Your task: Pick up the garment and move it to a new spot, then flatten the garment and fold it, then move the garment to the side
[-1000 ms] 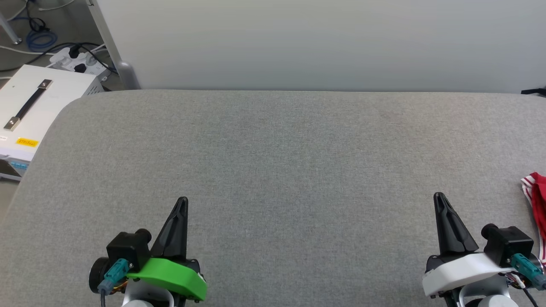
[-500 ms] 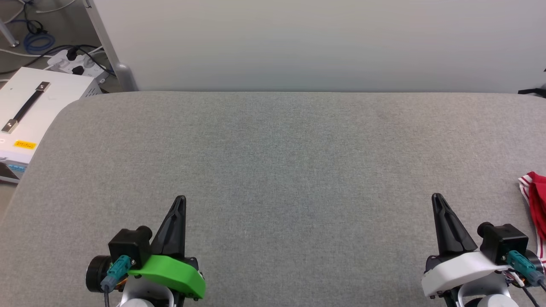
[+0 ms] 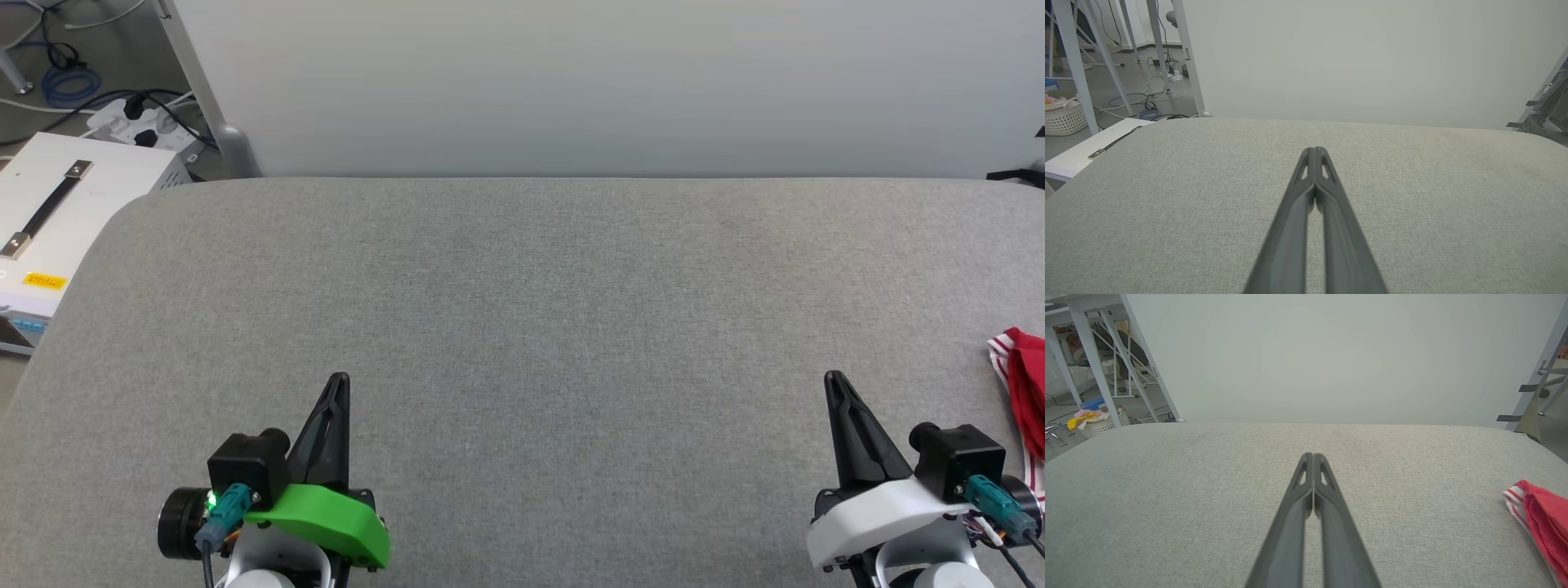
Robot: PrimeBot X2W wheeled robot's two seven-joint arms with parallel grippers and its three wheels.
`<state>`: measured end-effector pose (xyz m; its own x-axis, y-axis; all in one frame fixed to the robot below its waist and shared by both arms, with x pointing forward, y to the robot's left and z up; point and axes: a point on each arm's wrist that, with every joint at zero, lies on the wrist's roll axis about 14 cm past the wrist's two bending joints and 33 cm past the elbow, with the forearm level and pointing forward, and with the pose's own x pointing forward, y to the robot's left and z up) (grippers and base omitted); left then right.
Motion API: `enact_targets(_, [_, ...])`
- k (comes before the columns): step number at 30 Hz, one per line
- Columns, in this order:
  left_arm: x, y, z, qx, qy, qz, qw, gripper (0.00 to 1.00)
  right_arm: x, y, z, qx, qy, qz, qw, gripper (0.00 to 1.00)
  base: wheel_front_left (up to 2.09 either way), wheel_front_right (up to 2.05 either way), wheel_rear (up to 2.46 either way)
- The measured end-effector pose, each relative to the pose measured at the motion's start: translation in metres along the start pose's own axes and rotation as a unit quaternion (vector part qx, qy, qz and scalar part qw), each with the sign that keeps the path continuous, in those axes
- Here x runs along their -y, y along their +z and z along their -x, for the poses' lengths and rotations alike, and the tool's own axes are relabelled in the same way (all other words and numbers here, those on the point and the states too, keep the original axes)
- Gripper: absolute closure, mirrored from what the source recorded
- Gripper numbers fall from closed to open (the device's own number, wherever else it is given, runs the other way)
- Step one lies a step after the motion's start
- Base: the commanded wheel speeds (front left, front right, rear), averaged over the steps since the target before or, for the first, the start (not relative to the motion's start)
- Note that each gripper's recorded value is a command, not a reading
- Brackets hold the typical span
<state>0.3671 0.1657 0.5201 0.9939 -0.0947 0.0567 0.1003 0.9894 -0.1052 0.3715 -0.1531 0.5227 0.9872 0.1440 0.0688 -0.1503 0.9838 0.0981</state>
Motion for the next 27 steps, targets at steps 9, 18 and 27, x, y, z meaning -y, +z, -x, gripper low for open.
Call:
enact_targets(9, [-0.001, 0.0007, -0.0009, -0.004, 0.004, -0.012, 1.0, 1.0, 0.0006, -0.0006, 0.0006, -0.007, 0.0, 0.012, 1.0, 1.0, 0.0, 0.0, 0.0])
enact_targets(18, [-0.0019, 0.0019, -0.0018, -0.008, 0.008, -0.022, 1.0, 1.0, 0.0011, -0.0008, 0.0012, -0.013, -0.001, 0.022, 1.0, 1.0, 0.0, 0.0, 0.0])
enact_targets(27, [-0.003, 0.0023, -0.0025, -0.013, 0.014, -0.032, 0.999, 1.0, 0.0019, -0.0007, 0.0018, -0.019, -0.002, 0.029, 0.999, 1.0, 0.0, 0.0, 0.0])
